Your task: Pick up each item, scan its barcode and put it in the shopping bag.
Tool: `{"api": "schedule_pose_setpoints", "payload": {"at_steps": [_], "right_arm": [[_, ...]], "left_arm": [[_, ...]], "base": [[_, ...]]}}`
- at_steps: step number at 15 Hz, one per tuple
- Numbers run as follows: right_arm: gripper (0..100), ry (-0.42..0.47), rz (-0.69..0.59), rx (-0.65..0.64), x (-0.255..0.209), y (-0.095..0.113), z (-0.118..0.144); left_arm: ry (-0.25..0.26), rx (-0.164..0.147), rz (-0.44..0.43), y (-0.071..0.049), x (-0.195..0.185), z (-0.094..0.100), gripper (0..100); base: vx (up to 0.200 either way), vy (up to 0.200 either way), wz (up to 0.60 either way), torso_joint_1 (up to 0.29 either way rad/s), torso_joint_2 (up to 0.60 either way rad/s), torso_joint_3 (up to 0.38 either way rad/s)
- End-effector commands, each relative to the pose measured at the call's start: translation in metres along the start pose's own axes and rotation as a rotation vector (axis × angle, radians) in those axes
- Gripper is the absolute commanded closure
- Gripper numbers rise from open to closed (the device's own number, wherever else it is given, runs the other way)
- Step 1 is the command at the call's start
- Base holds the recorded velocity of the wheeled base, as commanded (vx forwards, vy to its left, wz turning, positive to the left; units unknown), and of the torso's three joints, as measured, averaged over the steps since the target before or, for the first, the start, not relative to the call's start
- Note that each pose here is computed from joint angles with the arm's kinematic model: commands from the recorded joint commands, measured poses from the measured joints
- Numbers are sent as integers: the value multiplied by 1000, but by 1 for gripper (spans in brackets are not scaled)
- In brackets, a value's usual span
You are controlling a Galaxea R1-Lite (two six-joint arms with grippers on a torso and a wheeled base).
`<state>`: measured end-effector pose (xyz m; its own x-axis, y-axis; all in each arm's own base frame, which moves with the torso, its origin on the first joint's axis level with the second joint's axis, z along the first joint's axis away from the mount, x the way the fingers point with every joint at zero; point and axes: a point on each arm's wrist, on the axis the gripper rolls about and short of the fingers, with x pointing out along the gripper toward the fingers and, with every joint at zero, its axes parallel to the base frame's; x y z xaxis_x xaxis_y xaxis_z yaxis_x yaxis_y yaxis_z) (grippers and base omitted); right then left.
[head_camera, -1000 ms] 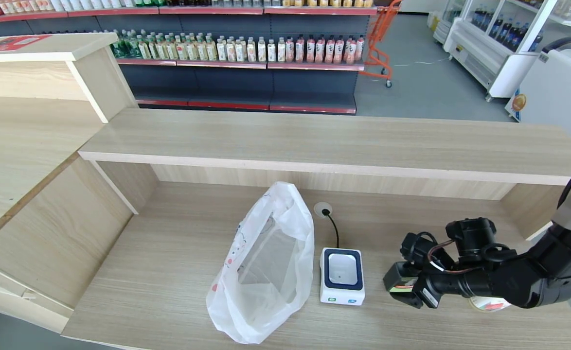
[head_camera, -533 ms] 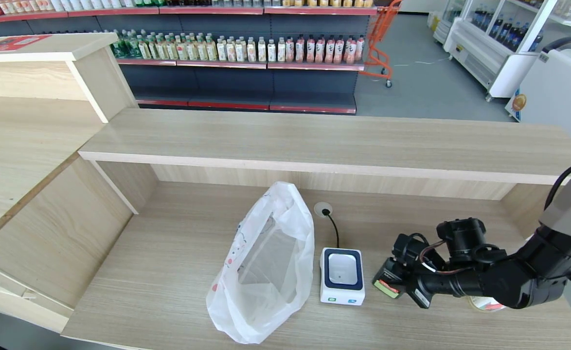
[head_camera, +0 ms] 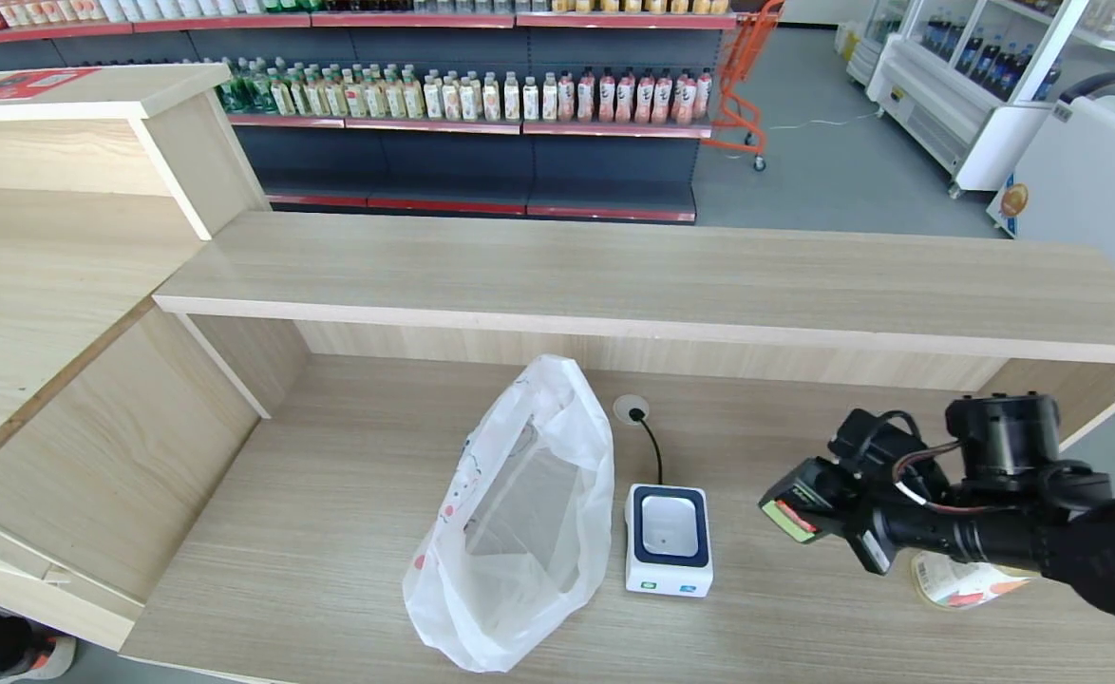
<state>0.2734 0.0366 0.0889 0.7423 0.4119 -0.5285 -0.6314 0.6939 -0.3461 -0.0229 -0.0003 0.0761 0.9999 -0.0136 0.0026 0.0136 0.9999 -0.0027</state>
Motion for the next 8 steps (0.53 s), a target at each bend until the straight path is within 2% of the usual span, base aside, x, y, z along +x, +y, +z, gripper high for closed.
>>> {"api": "schedule_pose_setpoints", "payload": {"at_steps": [1, 2, 3, 4, 6, 7, 8], "right_arm": [[100, -83, -181, -94, -80, 4, 5], [100, -90, -211, -326, -95, 9, 5], [100, -140, -191, -538, -100, 11, 9], [100, -175, -165, -644, -101, 12, 10], [100, -351, -132, -1355, -96, 24, 18], [100, -471, -121, -1603, -92, 36, 26], [100, -546, -88, -1746, -89, 48, 28]], "left_arm": [[-1, 0, 0, 0, 0, 0, 0], [-1, 0, 0, 0, 0, 0, 0], [-1, 0, 0, 0, 0, 0, 0], [-1, 0, 0, 0, 0, 0, 0], [-1, 0, 0, 0, 0, 0, 0], [-1, 0, 0, 0, 0, 0, 0], [-1, 0, 0, 0, 0, 0, 0]], "base": [[0, 0, 0, 0, 0, 0], [0, 0, 0, 0, 0, 0], [0, 0, 0, 0, 0, 0], [0, 0, 0, 0, 0, 0], [0, 0, 0, 0, 0, 0], [0, 0, 0, 0, 0, 0], [0, 0, 0, 0, 0, 0]]}}
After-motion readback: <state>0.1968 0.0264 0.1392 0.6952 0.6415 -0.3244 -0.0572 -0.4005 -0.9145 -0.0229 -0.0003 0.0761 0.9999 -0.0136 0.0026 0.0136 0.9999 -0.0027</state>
